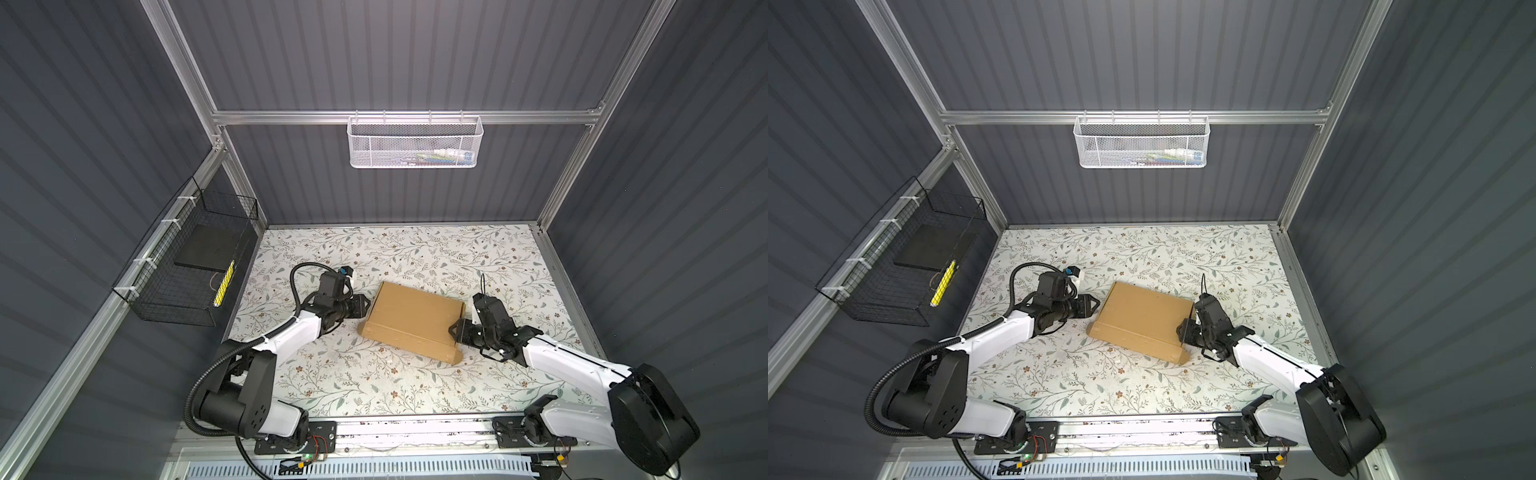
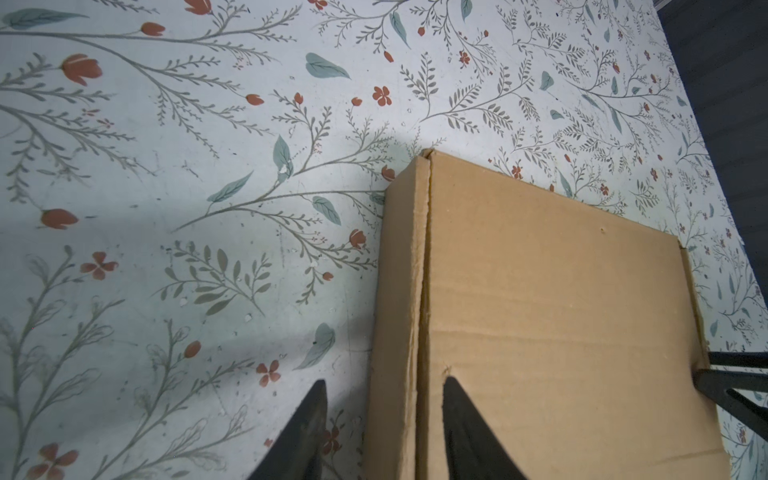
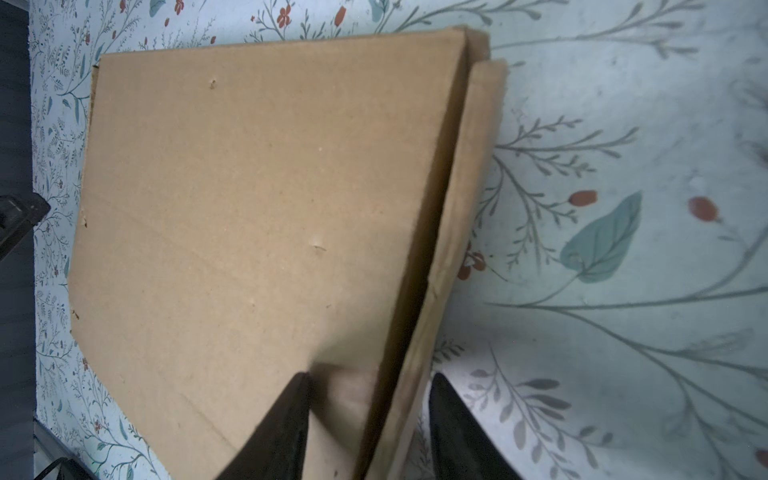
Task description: Fold the paper box
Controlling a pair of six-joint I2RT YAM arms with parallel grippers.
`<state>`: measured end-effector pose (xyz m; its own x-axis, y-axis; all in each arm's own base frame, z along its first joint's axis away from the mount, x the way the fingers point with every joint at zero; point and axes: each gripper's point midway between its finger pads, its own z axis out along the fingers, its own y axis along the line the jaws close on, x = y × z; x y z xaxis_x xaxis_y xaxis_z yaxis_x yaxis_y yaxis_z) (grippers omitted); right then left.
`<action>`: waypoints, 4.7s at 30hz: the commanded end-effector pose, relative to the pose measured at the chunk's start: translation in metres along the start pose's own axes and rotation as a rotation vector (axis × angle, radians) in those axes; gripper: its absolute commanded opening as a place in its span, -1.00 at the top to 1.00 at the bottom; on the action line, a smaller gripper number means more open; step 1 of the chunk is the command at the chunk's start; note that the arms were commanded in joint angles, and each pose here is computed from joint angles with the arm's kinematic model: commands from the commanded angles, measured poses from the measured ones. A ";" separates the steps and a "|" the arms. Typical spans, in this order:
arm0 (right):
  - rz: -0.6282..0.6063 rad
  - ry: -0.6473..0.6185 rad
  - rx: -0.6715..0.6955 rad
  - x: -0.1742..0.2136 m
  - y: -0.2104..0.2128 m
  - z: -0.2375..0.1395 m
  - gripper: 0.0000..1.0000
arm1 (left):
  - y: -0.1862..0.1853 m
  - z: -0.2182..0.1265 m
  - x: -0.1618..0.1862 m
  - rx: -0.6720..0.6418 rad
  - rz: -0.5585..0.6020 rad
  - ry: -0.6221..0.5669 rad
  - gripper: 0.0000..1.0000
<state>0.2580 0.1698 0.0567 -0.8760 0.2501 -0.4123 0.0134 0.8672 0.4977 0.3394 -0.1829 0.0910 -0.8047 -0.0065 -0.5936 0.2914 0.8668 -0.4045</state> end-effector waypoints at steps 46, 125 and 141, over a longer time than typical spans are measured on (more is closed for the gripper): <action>0.019 0.016 -0.029 0.006 -0.015 0.009 0.42 | 0.009 0.031 0.003 -0.027 0.093 0.111 0.52; 0.275 -0.116 -0.227 -0.015 0.004 -0.005 -0.67 | 0.024 0.035 0.023 0.083 -0.059 0.009 1.00; 0.329 -0.108 -0.415 -0.023 0.023 0.013 -0.67 | 0.028 0.035 0.025 0.090 -0.070 0.010 1.00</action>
<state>0.2775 0.1812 0.0520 -0.8075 0.5373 -0.2433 0.1245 0.5585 0.8201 0.3649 -0.1853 0.0659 -0.7674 -0.0686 -0.6375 0.3385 0.8010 -0.4937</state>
